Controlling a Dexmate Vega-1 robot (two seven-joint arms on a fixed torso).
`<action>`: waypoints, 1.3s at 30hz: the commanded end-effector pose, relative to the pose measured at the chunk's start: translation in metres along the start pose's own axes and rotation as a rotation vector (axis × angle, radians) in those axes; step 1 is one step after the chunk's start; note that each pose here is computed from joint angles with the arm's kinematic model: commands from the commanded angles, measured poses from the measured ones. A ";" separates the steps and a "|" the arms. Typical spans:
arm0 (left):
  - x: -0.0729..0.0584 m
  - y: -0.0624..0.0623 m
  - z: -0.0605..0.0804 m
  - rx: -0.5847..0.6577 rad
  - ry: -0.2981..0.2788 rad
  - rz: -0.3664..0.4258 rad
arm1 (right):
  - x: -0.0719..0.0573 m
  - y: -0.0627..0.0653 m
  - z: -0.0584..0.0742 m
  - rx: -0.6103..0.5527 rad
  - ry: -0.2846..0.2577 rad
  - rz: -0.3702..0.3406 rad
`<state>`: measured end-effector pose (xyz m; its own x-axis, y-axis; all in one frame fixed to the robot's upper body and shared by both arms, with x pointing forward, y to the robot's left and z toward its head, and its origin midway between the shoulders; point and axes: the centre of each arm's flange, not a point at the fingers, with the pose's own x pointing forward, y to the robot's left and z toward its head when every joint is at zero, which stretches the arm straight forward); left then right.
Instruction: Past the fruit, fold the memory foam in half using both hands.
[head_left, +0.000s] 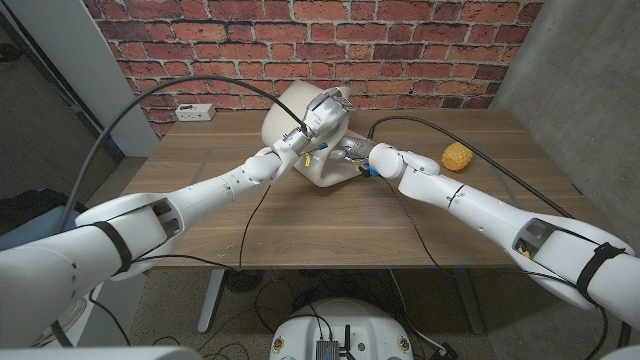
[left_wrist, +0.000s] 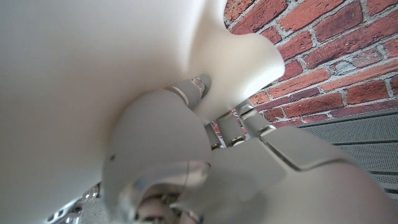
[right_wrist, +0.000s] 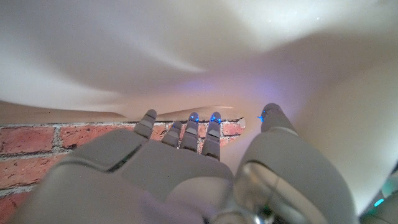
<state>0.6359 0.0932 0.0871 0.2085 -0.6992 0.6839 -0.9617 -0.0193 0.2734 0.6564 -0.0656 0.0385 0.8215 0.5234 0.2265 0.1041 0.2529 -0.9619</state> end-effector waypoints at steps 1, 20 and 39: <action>0.000 0.000 0.006 -0.035 -0.013 0.006 | -0.020 -0.002 -0.002 -0.031 0.058 -0.331; -0.001 0.004 0.008 -0.033 -0.022 0.021 | -0.024 -0.017 -0.022 -0.268 0.326 -0.529; -0.001 0.011 0.012 -0.027 -0.041 0.054 | -0.008 -0.027 -0.060 -0.474 0.624 -0.495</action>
<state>0.6270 0.0856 0.0805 0.1660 -0.7253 0.6681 -0.9613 0.0320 0.2736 0.6631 -0.1105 0.0509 0.7563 -0.0141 0.6541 0.6538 0.0548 -0.7547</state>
